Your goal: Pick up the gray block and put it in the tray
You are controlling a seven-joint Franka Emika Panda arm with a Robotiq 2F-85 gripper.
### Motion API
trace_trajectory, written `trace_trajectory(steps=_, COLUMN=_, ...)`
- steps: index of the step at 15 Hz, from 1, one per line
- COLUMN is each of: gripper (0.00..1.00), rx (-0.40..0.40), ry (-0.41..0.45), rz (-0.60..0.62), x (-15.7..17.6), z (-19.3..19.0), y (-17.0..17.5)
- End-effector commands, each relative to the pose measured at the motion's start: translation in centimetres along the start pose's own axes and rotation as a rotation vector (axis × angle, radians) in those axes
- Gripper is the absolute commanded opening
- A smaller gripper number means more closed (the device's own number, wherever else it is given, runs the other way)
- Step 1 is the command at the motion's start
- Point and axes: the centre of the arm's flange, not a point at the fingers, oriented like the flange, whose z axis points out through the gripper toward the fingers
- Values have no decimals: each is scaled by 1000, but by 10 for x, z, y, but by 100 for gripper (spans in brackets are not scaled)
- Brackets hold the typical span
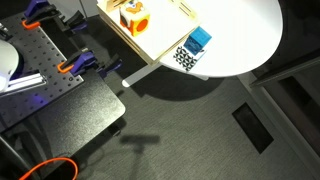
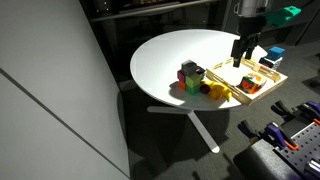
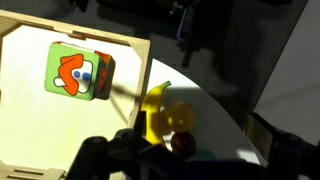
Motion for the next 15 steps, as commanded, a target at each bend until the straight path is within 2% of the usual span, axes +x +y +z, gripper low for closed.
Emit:
trace_trajectory(steps=1, gripper=100, rx=-16, ry=33, rz=-44, x=27, z=4, y=-3)
trace_trajectory(steps=8, gripper=100, rx=-64, ry=98, rz=-93, x=62, z=16, y=-20)
trace_trajectory(steps=15, gripper=100, rx=-62, ry=156, rz=-82, x=89, z=25, y=-33)
